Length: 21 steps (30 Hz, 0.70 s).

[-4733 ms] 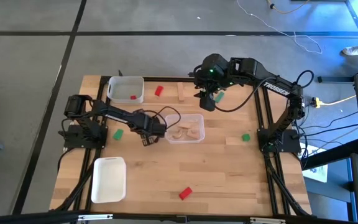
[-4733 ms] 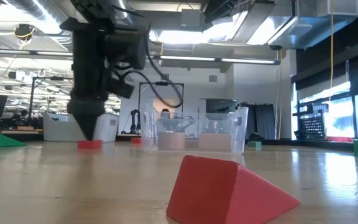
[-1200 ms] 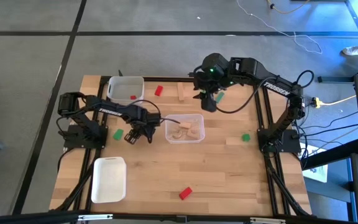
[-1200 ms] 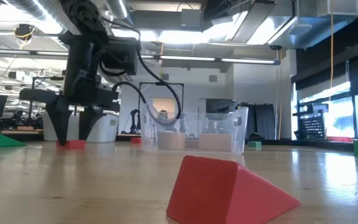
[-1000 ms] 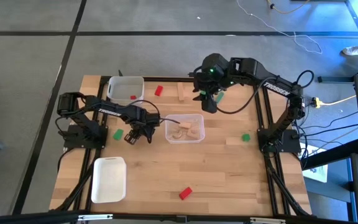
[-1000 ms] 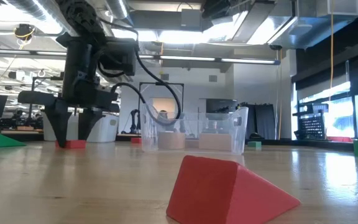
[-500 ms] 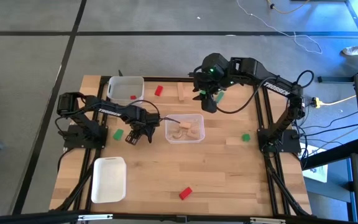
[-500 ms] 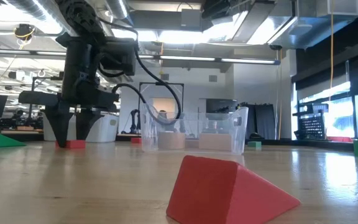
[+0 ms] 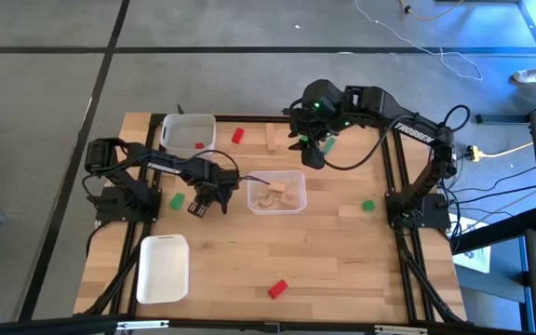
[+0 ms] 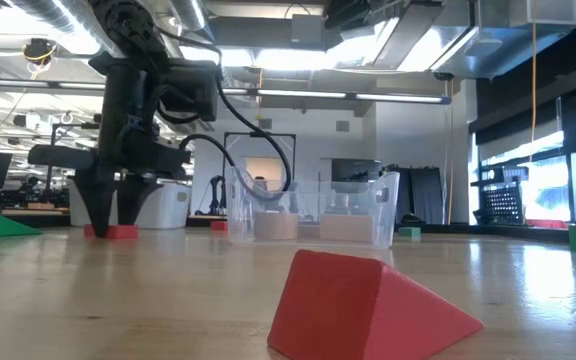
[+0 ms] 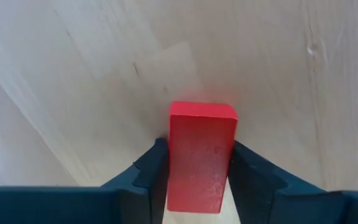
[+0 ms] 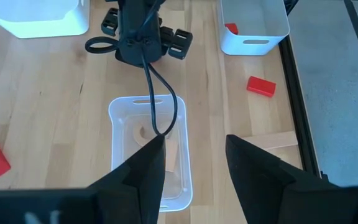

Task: Sort & place blocks by color
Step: Put the red block into the gray bin

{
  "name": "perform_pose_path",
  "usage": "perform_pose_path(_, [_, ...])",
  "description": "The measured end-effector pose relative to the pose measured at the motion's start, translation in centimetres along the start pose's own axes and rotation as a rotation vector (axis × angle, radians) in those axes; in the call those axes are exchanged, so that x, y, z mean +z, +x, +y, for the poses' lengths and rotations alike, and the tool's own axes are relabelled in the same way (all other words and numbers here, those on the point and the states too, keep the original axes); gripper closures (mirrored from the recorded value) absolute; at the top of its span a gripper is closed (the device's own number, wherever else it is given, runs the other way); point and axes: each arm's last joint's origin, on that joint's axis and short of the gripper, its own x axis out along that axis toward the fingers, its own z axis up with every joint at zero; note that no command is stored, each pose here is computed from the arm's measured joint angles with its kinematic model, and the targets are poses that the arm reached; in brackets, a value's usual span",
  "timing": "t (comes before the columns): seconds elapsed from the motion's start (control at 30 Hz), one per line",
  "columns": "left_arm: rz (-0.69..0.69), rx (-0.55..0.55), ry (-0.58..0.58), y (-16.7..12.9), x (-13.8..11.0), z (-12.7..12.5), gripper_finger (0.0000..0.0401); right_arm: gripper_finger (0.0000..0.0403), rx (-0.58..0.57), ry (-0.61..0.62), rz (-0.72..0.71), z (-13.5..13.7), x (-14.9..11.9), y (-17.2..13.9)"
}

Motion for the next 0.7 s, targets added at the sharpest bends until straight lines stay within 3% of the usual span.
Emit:
perform_pose_path(0.33, [-0.008,0.016,-0.214,-0.7,0.6,0.5,0.0281,0.0233,0.000,0.000,0.000,0.0,0.0,0.0])
perform_pose_path(0.7, [-0.074,0.101,-0.429,-5.5,2.7,3.6,0.0281,0.0233,0.000,0.001,0.002,0.0,0.0,0.1])
